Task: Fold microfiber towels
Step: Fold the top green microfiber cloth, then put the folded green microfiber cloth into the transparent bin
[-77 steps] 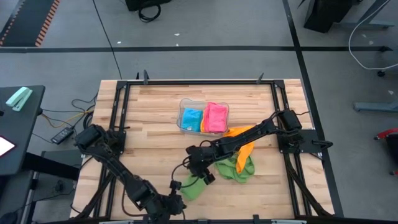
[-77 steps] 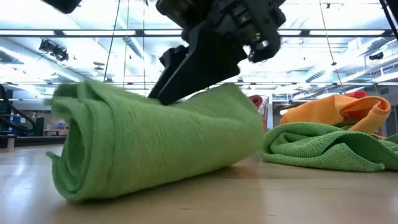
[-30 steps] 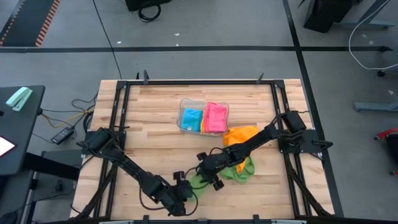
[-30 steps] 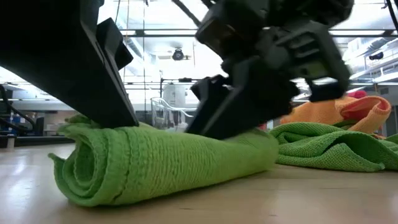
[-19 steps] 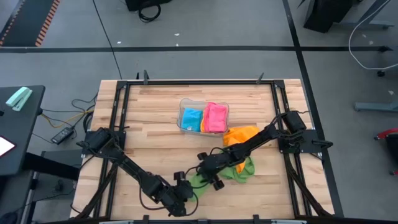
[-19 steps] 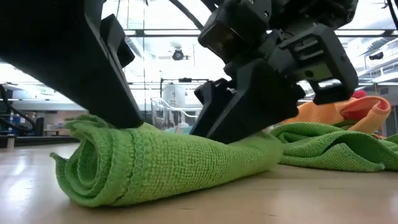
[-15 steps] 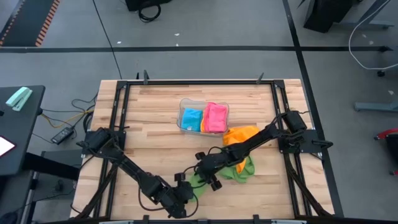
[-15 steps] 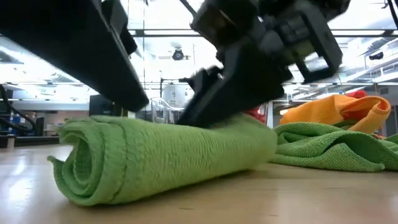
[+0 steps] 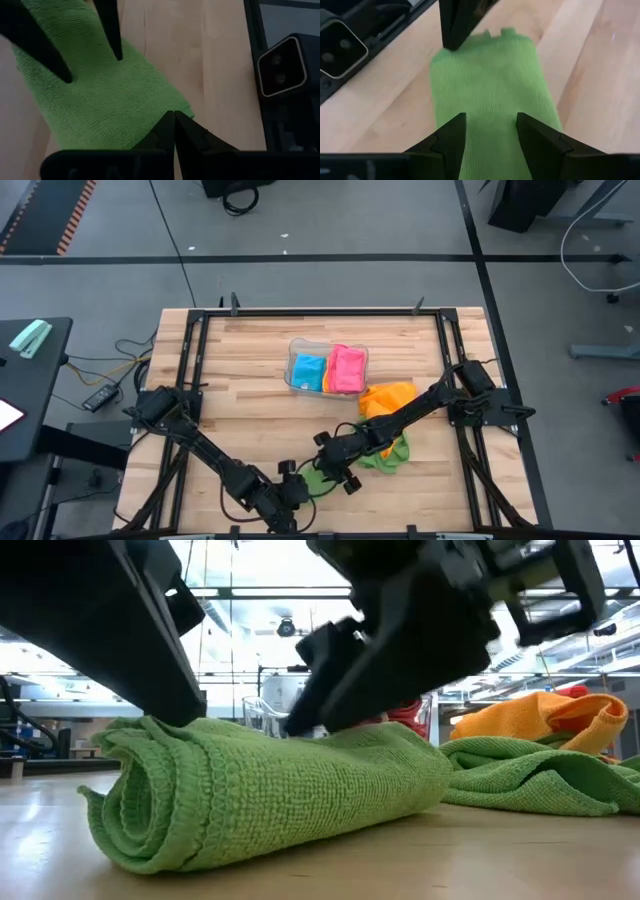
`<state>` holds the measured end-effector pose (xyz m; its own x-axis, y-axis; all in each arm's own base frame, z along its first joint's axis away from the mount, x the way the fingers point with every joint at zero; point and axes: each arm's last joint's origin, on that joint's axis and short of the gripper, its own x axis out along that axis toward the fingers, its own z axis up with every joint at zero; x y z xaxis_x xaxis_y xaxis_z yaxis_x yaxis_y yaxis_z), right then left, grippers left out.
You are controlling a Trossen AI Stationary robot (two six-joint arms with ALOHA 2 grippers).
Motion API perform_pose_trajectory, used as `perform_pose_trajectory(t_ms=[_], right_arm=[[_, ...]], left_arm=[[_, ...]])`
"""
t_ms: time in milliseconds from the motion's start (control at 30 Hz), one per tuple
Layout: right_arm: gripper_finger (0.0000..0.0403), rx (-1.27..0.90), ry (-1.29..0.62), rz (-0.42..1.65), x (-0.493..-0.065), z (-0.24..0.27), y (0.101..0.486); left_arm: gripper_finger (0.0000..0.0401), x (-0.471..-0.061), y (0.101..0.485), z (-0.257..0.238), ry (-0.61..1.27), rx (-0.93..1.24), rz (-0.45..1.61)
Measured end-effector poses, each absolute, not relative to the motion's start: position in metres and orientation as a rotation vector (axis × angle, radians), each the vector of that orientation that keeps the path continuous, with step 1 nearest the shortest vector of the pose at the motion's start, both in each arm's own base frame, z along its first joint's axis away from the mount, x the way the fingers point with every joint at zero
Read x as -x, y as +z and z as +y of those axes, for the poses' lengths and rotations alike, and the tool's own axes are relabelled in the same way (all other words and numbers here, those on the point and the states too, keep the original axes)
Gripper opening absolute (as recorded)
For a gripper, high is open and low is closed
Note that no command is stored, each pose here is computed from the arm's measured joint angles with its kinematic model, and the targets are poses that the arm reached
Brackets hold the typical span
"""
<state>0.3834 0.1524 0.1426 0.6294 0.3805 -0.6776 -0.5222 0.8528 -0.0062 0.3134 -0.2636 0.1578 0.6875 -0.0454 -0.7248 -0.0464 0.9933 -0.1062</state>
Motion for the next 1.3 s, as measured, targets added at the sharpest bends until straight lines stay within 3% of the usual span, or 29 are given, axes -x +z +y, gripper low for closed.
perform_pose_trajectory(t_ms=[333,667,800,967,1167,1300], right_arm=[[0.0183,0.081,0.451,0.689,-0.361,0.132,0.107],[0.0183,0.102,0.464,0.649,-0.376,0.15,0.134],[0.0183,0.121,0.459,0.669,-0.384,0.154,0.146],[0.0183,0.159,0.453,0.776,-0.386,0.158,0.157],[0.0183,0.222,0.397,0.812,-0.371,0.161,0.179],[0.0183,0.304,0.362,0.788,-0.358,0.171,0.186]], left_arm=[[0.0015,-0.311,0.157,-0.265,-0.015,0.117,0.833],[0.0018,-0.32,0.179,-0.278,-0.195,0.212,0.886],[0.0013,-0.32,0.193,-0.283,-0.225,0.123,0.901],[0.001,-0.318,0.196,-0.277,-0.11,-0.003,0.912],[0.0048,-0.314,0.191,-0.271,-0.114,-0.153,0.953],[0.0097,-0.315,0.19,-0.27,-0.133,-0.222,0.945]])
